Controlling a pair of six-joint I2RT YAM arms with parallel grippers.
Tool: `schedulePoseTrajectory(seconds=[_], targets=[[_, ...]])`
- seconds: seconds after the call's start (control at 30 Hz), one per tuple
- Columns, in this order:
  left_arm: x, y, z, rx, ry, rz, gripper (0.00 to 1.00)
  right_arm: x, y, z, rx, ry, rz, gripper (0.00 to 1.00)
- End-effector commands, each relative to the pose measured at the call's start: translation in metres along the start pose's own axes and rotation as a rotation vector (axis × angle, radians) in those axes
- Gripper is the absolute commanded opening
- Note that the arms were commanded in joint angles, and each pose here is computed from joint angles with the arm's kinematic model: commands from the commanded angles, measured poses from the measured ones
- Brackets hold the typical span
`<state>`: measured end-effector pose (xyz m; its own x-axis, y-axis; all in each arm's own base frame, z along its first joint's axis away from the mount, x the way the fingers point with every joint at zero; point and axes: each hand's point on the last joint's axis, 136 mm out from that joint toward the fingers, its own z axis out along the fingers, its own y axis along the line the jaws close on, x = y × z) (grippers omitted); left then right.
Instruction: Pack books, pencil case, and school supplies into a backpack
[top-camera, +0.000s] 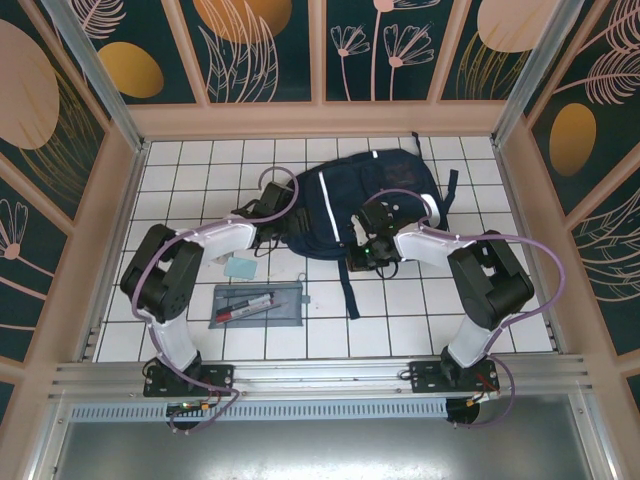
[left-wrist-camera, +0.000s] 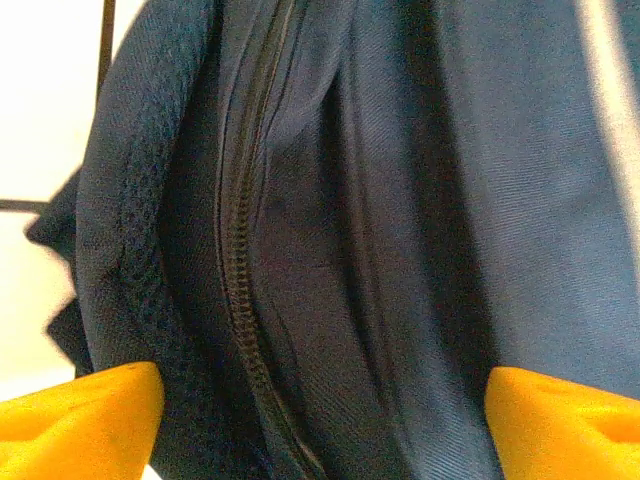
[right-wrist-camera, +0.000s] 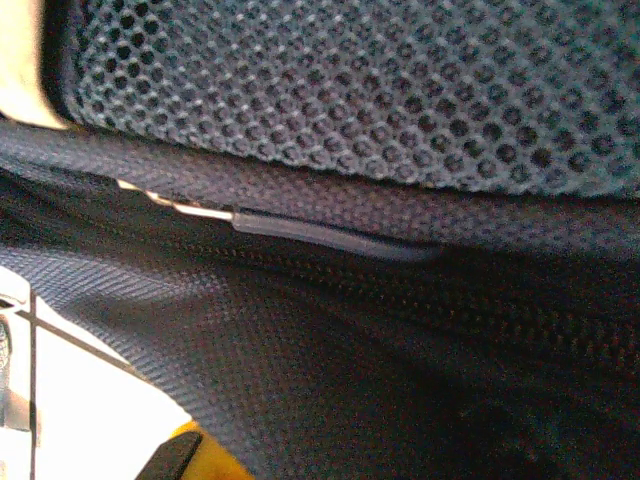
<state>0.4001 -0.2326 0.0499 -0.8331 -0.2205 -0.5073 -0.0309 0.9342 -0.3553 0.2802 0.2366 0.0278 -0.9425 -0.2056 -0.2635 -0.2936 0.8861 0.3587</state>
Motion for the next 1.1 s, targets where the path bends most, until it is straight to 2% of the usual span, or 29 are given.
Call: schedulePoseTrajectory(seconds=[0.0,0.13,0.27,0.33,0.47,0.53,0.7,0.83,0.97,1.07], targets=[[0.042,0.001,0.021,0.061,0.131,-0.054,0.56,-0.022,0.018,-0.013,-0.078,-0.09,-0.019,0.0],[0.065,-0.012,0.033,0.178,0.197,-0.137,0.25,-0.023,0.047,-0.01,-0.171,-0.08,-0.066,0.0],[0.064,-0.035,0.03,0.275,0.195,-0.193,0.09,-0.026,0.082,0.004,-0.207,-0.029,-0.135,0.0],[0.063,-0.045,0.026,0.296,0.186,-0.192,0.08,-0.029,0.1,0.009,-0.243,-0.012,-0.173,0.0],[0.058,-0.065,0.015,0.352,0.167,-0.209,0.09,-0.05,0.133,0.002,-0.324,-0.059,-0.206,0.0],[0.057,-0.073,0.009,0.386,0.162,-0.235,0.09,-0.056,0.143,0.005,-0.312,-0.058,-0.232,0.0],[0.048,-0.072,-0.002,0.374,0.114,-0.226,0.1,-0.046,0.119,0.019,-0.207,-0.016,-0.221,0.0],[0.039,-0.065,-0.003,0.325,0.068,-0.21,0.15,-0.037,0.094,0.008,-0.166,-0.047,-0.131,0.01],[0.027,-0.063,0.0,0.304,0.026,-0.224,0.24,-0.029,0.073,-0.008,-0.134,-0.079,-0.058,0.33],[0.002,-0.07,0.002,0.299,-0.029,-0.214,0.3,-0.025,0.059,-0.021,-0.122,-0.105,0.0,0.56]])
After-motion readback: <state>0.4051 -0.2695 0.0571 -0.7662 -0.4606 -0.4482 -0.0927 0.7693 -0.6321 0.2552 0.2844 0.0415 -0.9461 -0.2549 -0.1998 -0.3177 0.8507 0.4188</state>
